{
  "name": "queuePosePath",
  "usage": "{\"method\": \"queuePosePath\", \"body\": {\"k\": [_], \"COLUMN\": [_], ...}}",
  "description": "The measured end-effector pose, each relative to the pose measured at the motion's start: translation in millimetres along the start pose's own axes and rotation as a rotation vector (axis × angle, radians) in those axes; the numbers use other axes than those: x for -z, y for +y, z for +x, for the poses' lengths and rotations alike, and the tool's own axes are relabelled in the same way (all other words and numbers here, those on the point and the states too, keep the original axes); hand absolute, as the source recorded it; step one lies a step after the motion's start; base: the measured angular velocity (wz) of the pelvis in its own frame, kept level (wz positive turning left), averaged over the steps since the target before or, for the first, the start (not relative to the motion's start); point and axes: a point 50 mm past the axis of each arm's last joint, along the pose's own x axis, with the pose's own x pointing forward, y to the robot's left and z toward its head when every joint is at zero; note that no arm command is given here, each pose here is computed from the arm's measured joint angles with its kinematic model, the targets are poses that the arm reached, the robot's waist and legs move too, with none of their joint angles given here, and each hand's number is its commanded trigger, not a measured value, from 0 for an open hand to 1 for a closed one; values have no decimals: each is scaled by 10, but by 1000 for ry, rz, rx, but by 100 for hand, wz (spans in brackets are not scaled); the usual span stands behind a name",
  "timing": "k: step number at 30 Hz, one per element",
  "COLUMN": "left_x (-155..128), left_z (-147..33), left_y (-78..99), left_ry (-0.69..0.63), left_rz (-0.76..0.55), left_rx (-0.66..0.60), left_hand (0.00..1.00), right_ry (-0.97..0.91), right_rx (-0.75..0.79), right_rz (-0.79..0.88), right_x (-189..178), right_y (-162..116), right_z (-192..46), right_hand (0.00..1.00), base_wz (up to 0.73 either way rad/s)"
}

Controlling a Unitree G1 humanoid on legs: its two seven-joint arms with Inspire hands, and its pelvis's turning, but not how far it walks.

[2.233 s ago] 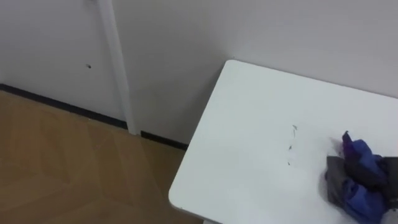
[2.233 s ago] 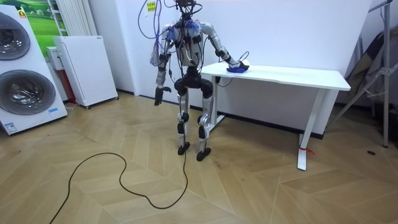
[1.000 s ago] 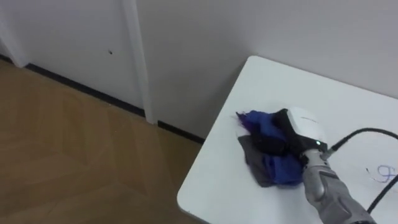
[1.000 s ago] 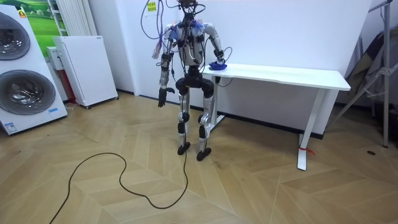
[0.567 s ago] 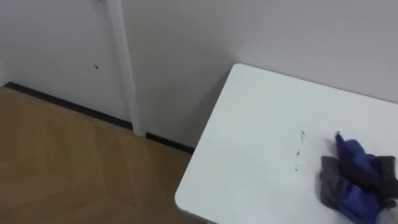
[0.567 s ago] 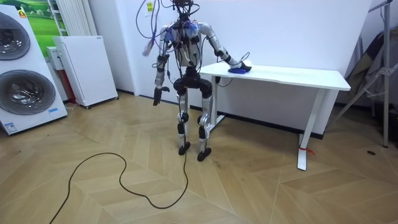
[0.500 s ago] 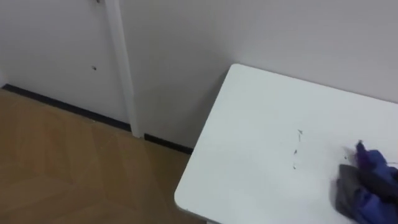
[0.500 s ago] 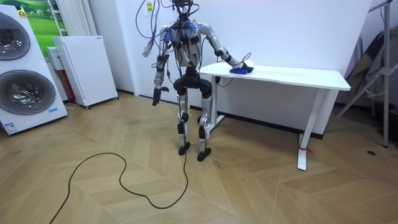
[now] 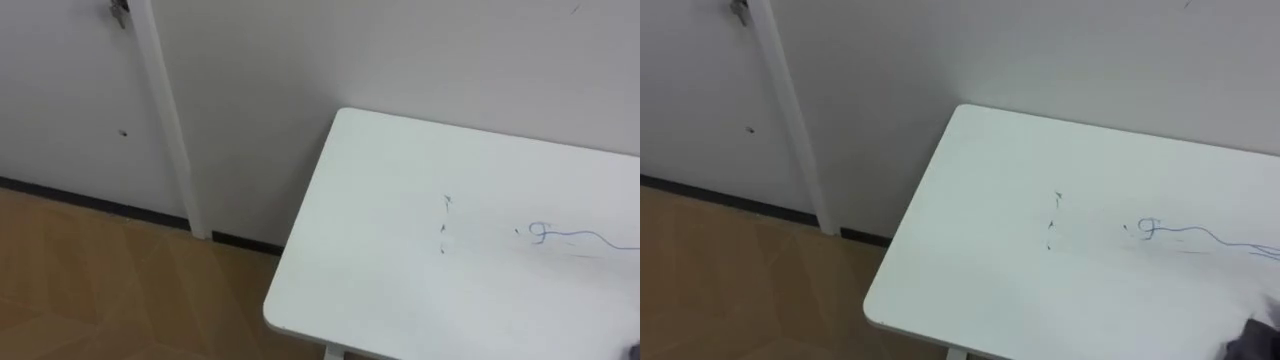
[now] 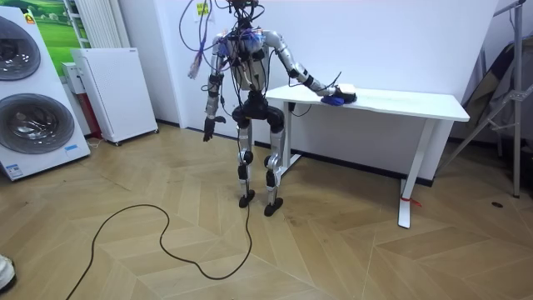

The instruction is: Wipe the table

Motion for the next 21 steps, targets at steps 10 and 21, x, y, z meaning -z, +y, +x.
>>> {"method": "queuePosePath", "body": {"k": [10,21], "left_x": [-431,-298], "left_z": [18,-6], "left_y": [-251,-341], "left_ry": [-132,-87], "left_rz": [134,130], "left_rx": [91,125], "left_hand": [0,0], "right_ry": [-846,-929], "right_rx": [-96,-192], "right_rz": [-235,-91], "right_x": [-1896,-2101], "right_y": [432,630], "right_z": [-660,-911], "right_hand": [100,100], "base_wz": [-9,10]}}
